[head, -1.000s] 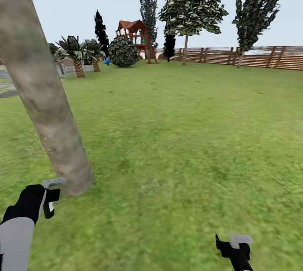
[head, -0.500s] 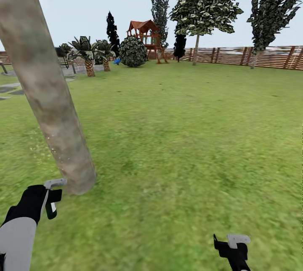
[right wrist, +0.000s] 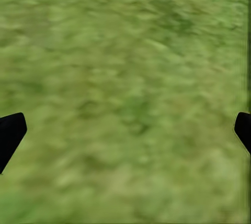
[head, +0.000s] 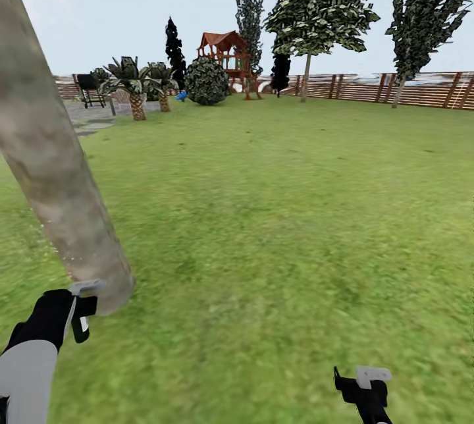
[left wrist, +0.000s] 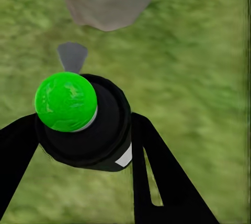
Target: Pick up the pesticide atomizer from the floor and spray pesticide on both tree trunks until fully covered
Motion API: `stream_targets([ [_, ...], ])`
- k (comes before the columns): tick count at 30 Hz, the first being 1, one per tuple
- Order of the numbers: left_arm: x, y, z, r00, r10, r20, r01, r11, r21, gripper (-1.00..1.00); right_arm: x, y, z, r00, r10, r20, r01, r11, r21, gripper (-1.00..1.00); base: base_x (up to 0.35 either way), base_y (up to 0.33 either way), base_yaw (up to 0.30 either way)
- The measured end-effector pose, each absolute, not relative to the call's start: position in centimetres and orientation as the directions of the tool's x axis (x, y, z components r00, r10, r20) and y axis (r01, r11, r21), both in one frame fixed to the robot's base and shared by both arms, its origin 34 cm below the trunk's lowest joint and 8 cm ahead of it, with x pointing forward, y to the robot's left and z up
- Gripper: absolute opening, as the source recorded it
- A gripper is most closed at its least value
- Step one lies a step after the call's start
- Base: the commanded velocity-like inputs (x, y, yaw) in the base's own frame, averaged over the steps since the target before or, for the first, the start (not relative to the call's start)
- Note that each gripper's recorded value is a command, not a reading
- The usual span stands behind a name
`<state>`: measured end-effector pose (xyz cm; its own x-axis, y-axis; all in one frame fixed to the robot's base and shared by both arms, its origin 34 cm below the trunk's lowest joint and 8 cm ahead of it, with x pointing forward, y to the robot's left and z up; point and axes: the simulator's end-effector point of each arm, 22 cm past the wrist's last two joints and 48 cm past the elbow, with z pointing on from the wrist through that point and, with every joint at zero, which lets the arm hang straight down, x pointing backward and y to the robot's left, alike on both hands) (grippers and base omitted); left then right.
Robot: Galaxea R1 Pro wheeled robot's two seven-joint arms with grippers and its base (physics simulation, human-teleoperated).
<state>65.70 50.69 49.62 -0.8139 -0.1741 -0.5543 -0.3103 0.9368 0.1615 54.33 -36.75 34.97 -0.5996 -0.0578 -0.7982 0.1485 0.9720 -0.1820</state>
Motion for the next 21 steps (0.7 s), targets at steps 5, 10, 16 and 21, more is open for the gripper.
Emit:
stream_targets([
  [5, 65.70, 50.73, 49.66, -0.814, -0.173, -0.554, -0.310, 0.937, 0.163, -1.00, 54.33, -36.73, 34.95, -0.600, -0.058, -0.798, 0.148, 0.972, -0.182, 1.00, 0.085, -0.270, 0.159],
  [10, 65.70, 50.76, 49.67, -0.813, -0.175, -0.555, -0.312, 0.936, 0.162, -1.00, 54.33, -36.72, 34.96, -0.601, -0.059, -0.797, 0.147, 0.972, -0.182, 1.00, 0.096, -0.270, 0.274],
  [16, 65.69, 50.88, 49.75, -0.812, -0.175, -0.556, -0.314, 0.935, 0.163, -1.00, 54.33, -36.72, 34.97, -0.600, -0.058, -0.798, 0.148, 0.972, -0.182, 1.00, 0.155, -0.255, 0.277],
  [21, 65.70, 50.85, 49.75, -0.812, -0.176, -0.557, -0.314, 0.935, 0.163, -1.00, 54.33, -36.72, 34.97, -0.600, -0.059, -0.798, 0.147, 0.972, -0.182, 1.00, 0.202, -0.224, 0.277],
])
